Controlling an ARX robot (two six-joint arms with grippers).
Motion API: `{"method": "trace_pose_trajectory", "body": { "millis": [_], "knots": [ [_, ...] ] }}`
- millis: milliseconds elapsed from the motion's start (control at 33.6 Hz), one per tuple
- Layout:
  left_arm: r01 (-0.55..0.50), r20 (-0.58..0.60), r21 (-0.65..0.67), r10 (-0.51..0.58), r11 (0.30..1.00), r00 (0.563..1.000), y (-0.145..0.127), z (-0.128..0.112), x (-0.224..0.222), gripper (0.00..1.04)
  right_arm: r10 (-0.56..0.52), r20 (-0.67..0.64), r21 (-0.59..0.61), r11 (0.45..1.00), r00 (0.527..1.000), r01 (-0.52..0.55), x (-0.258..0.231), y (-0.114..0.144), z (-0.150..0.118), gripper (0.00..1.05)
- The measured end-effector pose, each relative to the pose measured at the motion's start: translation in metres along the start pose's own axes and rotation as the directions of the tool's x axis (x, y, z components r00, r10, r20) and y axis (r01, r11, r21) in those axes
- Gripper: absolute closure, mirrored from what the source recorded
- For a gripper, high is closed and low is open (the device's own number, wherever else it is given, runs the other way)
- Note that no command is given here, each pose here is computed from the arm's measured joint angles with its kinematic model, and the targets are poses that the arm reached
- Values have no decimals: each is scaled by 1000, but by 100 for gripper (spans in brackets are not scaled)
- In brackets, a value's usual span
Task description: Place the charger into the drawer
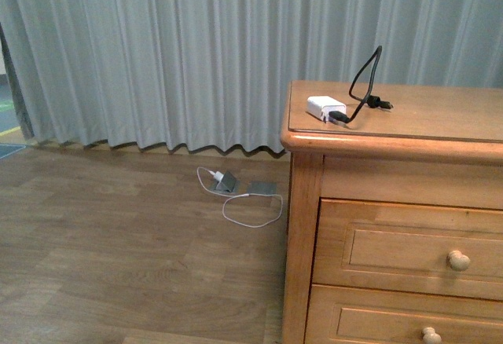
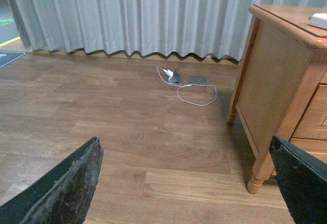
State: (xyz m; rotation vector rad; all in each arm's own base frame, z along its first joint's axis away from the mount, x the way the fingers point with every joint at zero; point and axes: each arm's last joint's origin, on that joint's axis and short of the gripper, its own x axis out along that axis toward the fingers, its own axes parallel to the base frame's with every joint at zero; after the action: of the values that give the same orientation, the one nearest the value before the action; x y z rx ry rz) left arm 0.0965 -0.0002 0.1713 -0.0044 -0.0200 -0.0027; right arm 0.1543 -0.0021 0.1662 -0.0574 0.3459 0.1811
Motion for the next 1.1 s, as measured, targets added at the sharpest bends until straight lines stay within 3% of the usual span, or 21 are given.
{"method": "trace_pose_trajectory", "body": {
  "millis": [357, 685, 1102],
  "knots": [
    [0, 0, 0, 0, 1000, 1000, 0, 0, 0, 6, -49, -119, 9, 999, 992, 50, 115, -6, 8, 9],
    [0, 0, 0, 0, 1000, 1000, 0, 0, 0, 6, -139, -119, -32, 990, 983, 136, 218, -18, -16, 9],
    [0, 0, 0, 0, 1000, 1000, 0, 0, 0, 6, -183, -120, -38, 983, 976, 180, 247, -28, -25, 9]
  ]
}}
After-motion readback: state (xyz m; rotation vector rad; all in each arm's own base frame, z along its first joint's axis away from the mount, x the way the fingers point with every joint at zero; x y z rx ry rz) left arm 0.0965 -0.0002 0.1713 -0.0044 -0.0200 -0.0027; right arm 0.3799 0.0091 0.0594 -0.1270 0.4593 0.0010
